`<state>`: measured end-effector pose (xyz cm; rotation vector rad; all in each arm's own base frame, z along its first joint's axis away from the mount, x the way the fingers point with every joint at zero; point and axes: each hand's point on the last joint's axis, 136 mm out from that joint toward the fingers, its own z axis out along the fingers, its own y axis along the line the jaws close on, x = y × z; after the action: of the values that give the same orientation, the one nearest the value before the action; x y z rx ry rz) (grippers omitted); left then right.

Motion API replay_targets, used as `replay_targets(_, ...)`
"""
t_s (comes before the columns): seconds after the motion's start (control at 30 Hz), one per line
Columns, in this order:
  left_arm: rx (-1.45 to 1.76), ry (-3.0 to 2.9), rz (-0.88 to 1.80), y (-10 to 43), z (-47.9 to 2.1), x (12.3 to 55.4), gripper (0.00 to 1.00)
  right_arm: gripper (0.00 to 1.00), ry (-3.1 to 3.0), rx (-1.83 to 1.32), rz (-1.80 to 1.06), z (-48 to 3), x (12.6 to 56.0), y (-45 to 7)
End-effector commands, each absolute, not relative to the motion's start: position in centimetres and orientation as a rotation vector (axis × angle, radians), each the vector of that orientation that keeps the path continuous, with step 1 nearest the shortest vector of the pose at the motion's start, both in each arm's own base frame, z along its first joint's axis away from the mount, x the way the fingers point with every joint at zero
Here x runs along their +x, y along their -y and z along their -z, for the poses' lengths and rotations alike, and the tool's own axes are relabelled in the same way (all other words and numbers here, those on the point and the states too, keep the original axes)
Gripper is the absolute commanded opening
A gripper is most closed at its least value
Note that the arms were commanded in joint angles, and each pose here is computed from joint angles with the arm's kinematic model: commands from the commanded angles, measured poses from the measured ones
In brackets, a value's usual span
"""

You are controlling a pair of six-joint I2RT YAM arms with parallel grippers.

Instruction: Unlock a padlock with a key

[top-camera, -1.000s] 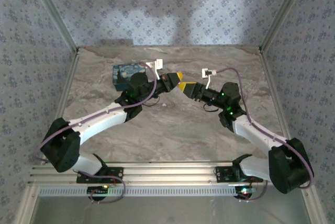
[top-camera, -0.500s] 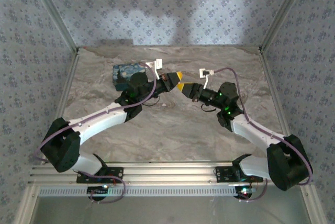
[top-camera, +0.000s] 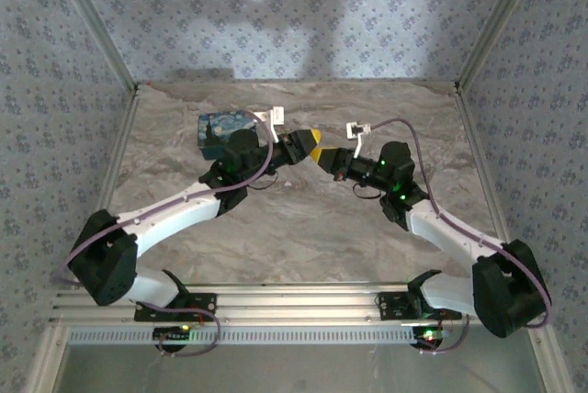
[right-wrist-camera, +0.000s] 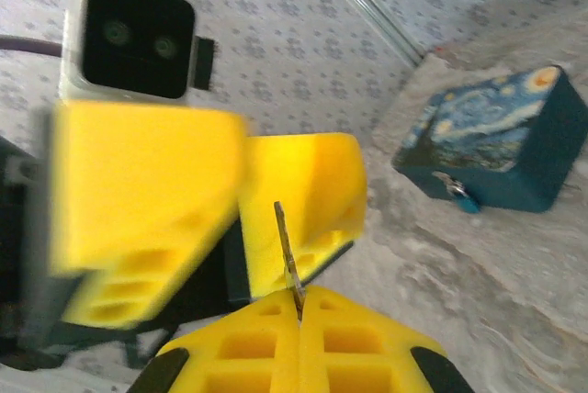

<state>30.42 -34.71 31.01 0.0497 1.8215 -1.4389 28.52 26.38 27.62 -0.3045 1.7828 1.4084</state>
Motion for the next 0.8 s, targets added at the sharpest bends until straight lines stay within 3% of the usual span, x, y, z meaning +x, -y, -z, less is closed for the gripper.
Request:
replay_targets(0.0, 0.069, -1.851, 1.325, 32.7, -32.3, 30.3, 0.56, 0.00, -1.860, -0.439, -1.138, -26.4, 28.3, -25.7)
replay_targets(0.1, -0.004, -1.944, 1.255, 30.4, -31.4, 30.8, 0.67, 0.00, -1.934, -0.529, -0.933, -24.4, 28.3, -24.7)
replay_targets(0.23, -0.145, -2.089, 1.198, 27.3, -29.9, 31.1, 0.70, 0.00, -1.955, -0.680, -0.618, -22.9, 28.7, -23.3)
replay_targets(0.5, -0.339, -2.332, 1.270, 27.5, -28.6, 29.4, 0.65, 0.00, -1.702, -1.058, 0.078, -22.7, 29.2, -22.8)
replay_targets(0.77, -0.491, -2.426, 1.378, 30.0, -27.0, 28.9, 0.59, 0.00, -1.446, -1.206, 0.293, -23.7, 28.5, -24.7)
